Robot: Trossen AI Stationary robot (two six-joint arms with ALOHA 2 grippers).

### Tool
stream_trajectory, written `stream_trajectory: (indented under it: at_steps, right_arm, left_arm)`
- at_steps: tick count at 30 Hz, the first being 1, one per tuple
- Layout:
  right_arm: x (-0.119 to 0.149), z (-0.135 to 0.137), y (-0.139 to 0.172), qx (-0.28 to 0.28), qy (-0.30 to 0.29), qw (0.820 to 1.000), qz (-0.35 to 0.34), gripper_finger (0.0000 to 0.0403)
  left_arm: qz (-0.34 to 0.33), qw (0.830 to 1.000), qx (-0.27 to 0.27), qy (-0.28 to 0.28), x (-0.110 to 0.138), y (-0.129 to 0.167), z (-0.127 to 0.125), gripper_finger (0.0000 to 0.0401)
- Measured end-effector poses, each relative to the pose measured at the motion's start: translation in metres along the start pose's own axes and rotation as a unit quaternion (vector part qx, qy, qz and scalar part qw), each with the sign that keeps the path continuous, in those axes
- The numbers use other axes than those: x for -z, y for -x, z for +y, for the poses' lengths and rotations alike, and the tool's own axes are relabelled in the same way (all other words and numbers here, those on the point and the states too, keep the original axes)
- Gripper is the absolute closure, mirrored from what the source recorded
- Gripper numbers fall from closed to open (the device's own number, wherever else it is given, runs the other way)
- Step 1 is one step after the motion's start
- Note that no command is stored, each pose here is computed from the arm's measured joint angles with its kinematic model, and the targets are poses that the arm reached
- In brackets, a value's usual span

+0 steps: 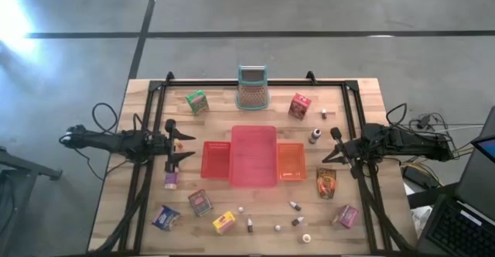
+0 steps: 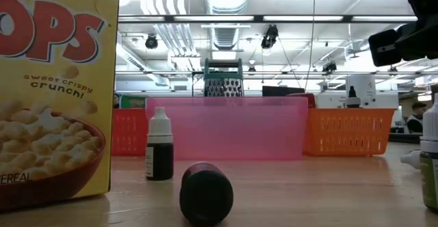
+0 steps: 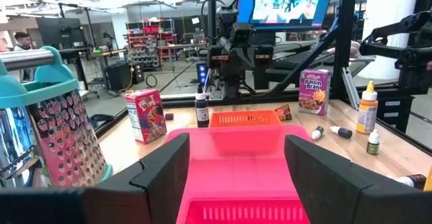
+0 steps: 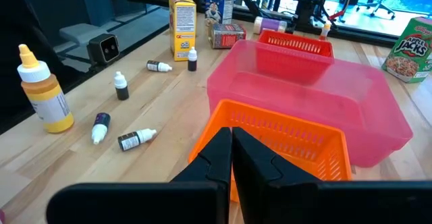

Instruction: Pick & Place Kitchen Items

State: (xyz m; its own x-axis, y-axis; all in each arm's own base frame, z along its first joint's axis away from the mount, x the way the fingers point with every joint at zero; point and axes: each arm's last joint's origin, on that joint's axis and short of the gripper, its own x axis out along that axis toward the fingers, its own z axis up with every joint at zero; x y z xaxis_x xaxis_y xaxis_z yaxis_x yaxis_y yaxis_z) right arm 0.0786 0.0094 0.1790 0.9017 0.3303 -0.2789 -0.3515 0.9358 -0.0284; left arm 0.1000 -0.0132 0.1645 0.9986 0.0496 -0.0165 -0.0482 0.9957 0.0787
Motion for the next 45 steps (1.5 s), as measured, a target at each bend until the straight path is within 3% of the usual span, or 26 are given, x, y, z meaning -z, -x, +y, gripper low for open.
stream_trajectory:
  at_steps: [6, 14, 17, 19, 23, 25, 28, 30, 32, 34, 40, 45]
  right_arm:
    - [-0.018, -0.002, 0.002, 0.020, 0.105, 0.990, -0.089, 0.0394]
    - [-0.055, -0.002, 0.015, 0.063, 0.184, 0.942, -0.275, 0.0394]
    - [-0.063, -0.002, 0.019, 0.083, 0.230, 0.919, -0.311, 0.0394]
    - [-0.066, -0.003, 0.018, 0.099, 0.238, 0.912, -0.318, 0.0394]
    - [-0.070, -0.011, 0.014, 0.174, 0.157, 0.919, -0.317, 0.0394]
    - [-0.071, -0.017, 0.012, 0.234, 0.064, 0.916, -0.319, 0.0394]
    - [-0.071, -0.026, 0.009, 0.304, -0.106, 0.880, -0.349, 0.0394]
    - [-0.070, -0.030, 0.009, 0.355, -0.160, 0.848, -0.360, 0.0394]
    - [-0.069, -0.033, 0.009, 0.406, -0.166, 0.826, -0.354, 0.0394]
    - [-0.069, -0.035, 0.007, 0.430, -0.154, 0.821, -0.342, 0.0394]
    - [-0.088, -0.036, 0.008, 0.420, -0.117, 0.839, -0.326, 0.0394]
    - [-0.112, -0.038, 0.009, 0.427, -0.108, 0.871, -0.218, 0.0394]
  left_arm:
    - [0.000, 1.000, 0.000, 0.000, 0.000, 0.000, 0.000, 0.0153]
    - [0.000, 1.000, 0.000, 0.000, 0.000, 0.000, 0.000, 0.0153]
    - [0.000, 1.000, 0.000, 0.000, 0.000, 0.000, 0.000, 0.0153]
    - [0.000, 1.000, 0.000, 0.000, 0.000, 0.000, 0.000, 0.0153]
    - [0.000, 1.000, 0.000, 0.000, 0.000, 0.000, 0.000, 0.0153]
    - [0.000, 1.000, 0.000, 0.000, 0.000, 0.000, 0.000, 0.0153]
    - [0.000, 1.000, 0.000, 0.000, 0.000, 0.000, 0.000, 0.0153]
    - [0.000, 1.000, 0.000, 0.000, 0.000, 0.000, 0.000, 0.0153]
    - [0.000, 1.000, 0.000, 0.000, 0.000, 0.000, 0.000, 0.0153]
    - [0.000, 1.000, 0.000, 0.000, 0.000, 0.000, 0.000, 0.0153]
    - [0.000, 1.000, 0.000, 0.000, 0.000, 0.000, 0.000, 0.0153]
    - [0.000, 1.000, 0.000, 0.000, 0.000, 0.000, 0.000, 0.0153]
